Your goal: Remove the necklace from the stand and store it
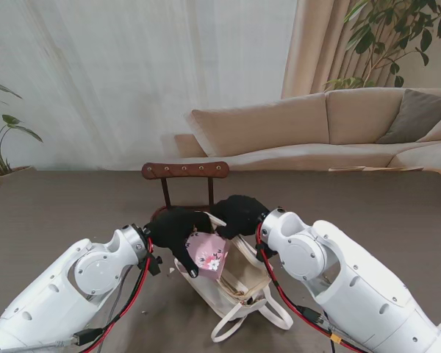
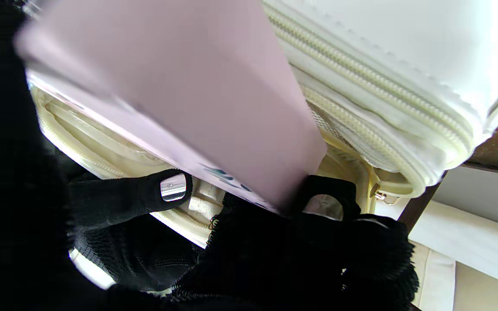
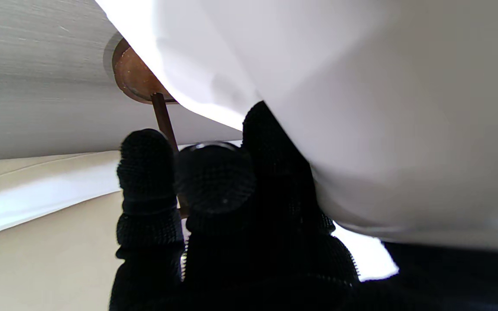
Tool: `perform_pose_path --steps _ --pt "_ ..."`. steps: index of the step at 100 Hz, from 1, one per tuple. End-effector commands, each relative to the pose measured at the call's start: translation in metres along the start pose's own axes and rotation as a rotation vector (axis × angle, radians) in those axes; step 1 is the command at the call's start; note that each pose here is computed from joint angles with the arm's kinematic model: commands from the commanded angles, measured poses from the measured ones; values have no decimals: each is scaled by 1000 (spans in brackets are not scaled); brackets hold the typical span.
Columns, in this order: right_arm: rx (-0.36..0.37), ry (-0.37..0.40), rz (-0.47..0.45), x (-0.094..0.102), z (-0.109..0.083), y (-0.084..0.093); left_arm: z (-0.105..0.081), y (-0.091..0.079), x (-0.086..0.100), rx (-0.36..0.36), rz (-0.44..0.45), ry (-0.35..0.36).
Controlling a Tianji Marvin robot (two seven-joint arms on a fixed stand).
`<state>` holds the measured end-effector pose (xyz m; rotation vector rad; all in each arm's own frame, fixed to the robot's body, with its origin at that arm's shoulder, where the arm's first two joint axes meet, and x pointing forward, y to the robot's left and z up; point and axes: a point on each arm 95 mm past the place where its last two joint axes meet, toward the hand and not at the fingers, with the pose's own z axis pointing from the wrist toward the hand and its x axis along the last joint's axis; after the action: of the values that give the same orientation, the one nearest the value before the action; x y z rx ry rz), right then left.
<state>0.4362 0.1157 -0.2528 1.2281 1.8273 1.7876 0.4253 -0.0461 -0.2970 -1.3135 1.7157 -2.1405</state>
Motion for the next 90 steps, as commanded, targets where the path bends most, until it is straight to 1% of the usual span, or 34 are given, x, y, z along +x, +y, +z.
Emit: perform_pose_path --steps 1,15,38,56,90 --pt "4 40 10 13 1 -2 4 5 2 -27 -11 -1" --pt "-14 32 22 14 0 -2 4 6 2 -43 -17 -7" --pt "-31 4 10 10 0 0 -1 7 4 -86 -18 -12" --pt "-38 -16 18 7 0 0 -2 8 4 -87 -17 -24" --pt "-25 -3 56 8 -1 -2 1 14 2 -106 -3 -76"
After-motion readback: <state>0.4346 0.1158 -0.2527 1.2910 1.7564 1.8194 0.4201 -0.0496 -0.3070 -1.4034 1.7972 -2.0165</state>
